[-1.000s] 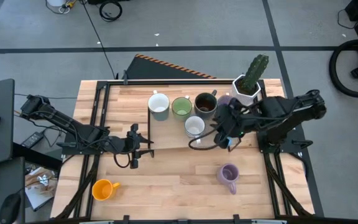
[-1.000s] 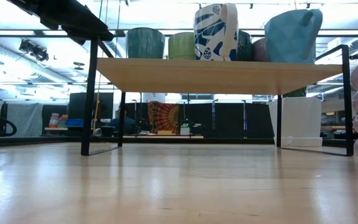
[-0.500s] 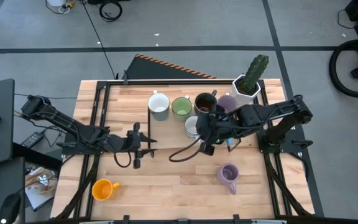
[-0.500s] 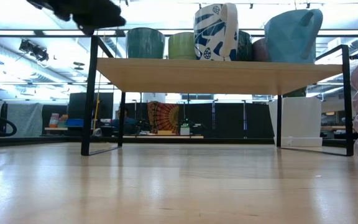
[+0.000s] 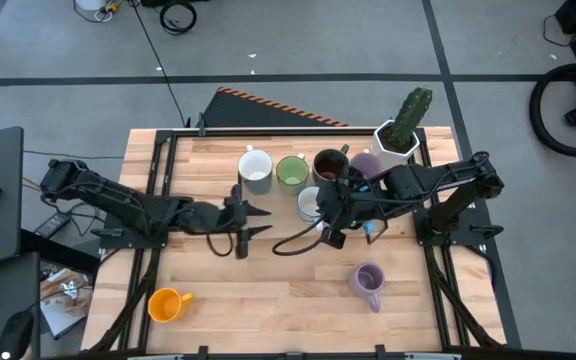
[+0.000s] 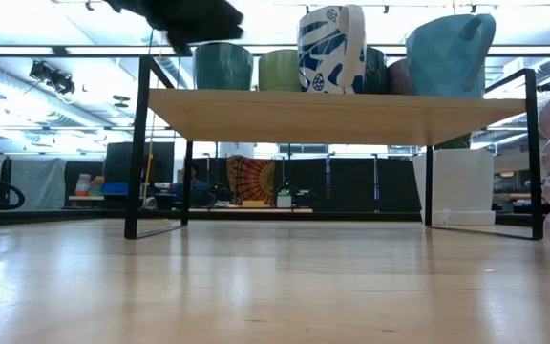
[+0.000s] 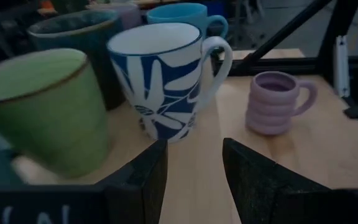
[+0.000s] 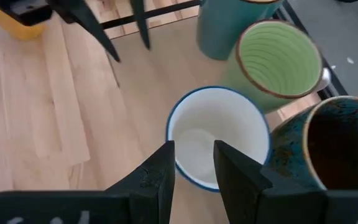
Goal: Place coffee mugs
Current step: Put the white mug on the shelf aligned with the other dark green mug on the shelf
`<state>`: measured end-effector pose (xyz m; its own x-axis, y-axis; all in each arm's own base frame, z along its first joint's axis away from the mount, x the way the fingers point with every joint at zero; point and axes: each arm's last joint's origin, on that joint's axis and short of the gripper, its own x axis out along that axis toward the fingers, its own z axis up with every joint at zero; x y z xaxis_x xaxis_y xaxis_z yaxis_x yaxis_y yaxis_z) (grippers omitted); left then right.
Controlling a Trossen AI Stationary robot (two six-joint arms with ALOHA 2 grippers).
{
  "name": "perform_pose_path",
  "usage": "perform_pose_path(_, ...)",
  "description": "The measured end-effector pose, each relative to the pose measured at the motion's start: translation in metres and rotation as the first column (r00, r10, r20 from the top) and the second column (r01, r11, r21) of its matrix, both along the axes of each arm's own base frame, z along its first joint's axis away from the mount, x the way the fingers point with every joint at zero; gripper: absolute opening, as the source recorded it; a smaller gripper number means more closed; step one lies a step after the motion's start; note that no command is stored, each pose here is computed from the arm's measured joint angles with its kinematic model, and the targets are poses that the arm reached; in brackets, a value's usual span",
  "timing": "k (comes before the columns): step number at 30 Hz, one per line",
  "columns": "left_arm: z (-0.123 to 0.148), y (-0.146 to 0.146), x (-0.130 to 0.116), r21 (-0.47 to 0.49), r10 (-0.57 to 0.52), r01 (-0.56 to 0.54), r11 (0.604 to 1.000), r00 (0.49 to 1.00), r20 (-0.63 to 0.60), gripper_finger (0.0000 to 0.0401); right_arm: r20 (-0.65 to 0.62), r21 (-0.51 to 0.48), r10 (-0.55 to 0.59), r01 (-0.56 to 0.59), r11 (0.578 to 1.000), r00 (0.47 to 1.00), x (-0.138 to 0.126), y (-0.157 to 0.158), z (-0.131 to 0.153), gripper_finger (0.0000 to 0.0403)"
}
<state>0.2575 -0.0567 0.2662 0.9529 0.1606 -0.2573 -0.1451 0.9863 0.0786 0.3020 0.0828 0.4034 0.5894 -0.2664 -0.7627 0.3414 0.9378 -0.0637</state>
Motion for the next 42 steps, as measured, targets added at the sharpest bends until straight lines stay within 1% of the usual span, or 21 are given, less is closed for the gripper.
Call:
perform_pose_path(4,-0.010,0.011,0.017,-0.057,-0.008,0.008,0.998,1.000,0.002,0.0160,-0.005,0.019,0.020,-0.020,1.000,1.000,0.000,0.002,0.000,0.0117)
perform_pose_path(6,-0.014,0.014,0.025,-0.062,0.005,-0.003,0.998,1.000,0.025,0.0160,-0.008,0.019,0.021,-0.021,1.000,1.000,0.000,0.002,-0.001,0.0117)
perform_pose_path(10,-0.022,0.016,0.036,-0.031,0.007,-0.006,0.999,1.000,0.022,0.0166,-0.013,0.014,0.025,-0.025,1.000,1.000,0.000,0.002,-0.002,0.0117)
perform_pose_path(13,-0.025,0.014,0.045,-0.007,0.005,-0.005,1.000,1.000,0.003,0.0184,-0.005,0.005,0.038,-0.038,0.999,0.999,0.002,0.001,-0.001,0.0117)
perform_pose_path(18,-0.026,0.011,0.062,-0.002,0.008,-0.008,1.000,1.000,-0.010,0.0226,-0.005,0.002,0.040,-0.040,0.999,0.999,0.002,0.001,-0.001,0.0117)
perform_pose_path(22,-0.029,0.010,0.072,0.005,0.016,-0.016,1.000,0.999,-0.027,0.0247,-0.004,0.008,0.042,-0.042,0.999,0.999,0.002,0.001,-0.001,0.0117)
perform_pose_path(29,-0.037,0.012,0.082,0.011,0.032,-0.032,0.999,0.998,-0.053,0.0254,-0.004,0.012,0.043,-0.043,0.999,0.999,0.002,0.001,-0.001,0.0117)
perform_pose_path(32,-0.040,0.012,0.084,0.012,0.035,-0.034,0.999,0.998,-0.055,0.0254,-0.003,0.036,0.034,-0.033,0.999,0.999,0.002,0.000,-0.002,0.0117)
perform_pose_path(38,-0.037,0.012,0.085,0.026,0.028,-0.027,0.999,0.999,-0.023,0.0254,0.007,0.056,0.004,-0.005,0.998,1.000,0.005,-0.005,-0.001,0.0117)
perform_pose_path(42,-0.035,0.012,0.086,0.032,0.025,-0.025,0.999,1.000,-0.002,0.0254,0.004,0.097,0.003,-0.003,0.995,1.000,0.008,-0.008,-0.003,0.0117)
